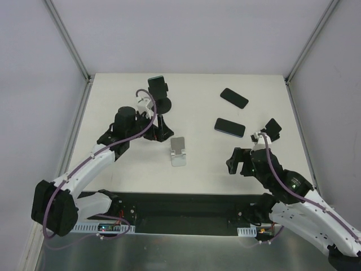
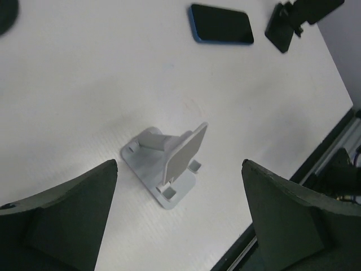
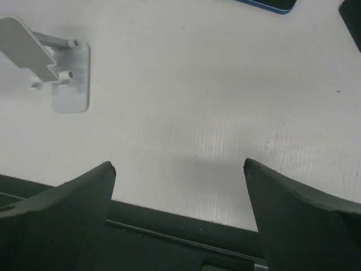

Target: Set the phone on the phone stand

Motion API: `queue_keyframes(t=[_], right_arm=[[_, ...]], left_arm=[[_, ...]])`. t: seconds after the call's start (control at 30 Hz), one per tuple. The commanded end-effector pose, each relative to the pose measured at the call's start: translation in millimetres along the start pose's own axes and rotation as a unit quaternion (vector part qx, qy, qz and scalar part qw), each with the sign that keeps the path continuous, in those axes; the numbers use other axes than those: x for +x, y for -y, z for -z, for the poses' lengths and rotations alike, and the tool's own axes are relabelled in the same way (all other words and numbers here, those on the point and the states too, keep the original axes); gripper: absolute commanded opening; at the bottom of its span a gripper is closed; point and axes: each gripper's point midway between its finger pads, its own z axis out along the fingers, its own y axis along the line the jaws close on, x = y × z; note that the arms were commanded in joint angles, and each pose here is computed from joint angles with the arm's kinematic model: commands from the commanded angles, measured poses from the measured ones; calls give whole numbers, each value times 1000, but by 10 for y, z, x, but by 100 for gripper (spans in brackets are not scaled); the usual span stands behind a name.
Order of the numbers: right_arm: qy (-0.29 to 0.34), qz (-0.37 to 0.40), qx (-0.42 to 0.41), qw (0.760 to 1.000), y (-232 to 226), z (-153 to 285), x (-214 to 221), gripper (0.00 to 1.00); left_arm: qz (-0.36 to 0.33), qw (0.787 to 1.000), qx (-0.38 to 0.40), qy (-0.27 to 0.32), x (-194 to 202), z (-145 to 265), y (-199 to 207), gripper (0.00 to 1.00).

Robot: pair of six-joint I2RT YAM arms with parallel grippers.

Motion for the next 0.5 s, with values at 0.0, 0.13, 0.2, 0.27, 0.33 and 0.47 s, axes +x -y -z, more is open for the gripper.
queue_keyframes(t=[0.0, 0.13, 0.2, 0.27, 0.33, 0.47], right_arm=[[7, -2, 42, 999, 6, -84, -199, 100], [-36, 15, 28, 999, -214, -299, -335, 97], [-83, 66, -1, 994, -392, -459, -400, 96], [-154, 107, -71, 980, -730, -557, -350, 97], [-158, 155, -129, 967, -1016, -595, -322, 96], [-127, 126, -105, 978, -1356, -921, -394, 96]], left_arm=[[-16, 995, -80, 54, -474, 373, 10, 90], [-49, 991, -74, 100, -920, 448, 183, 90], [-68, 987, -84, 118, -1131, 467, 204, 90], [-71, 985, -95, 123, -1227, 445, 146, 90], [-52, 988, -79, 125, -1282, 452, 135, 90], [74, 975, -112, 180, -1533, 765, -254, 91]])
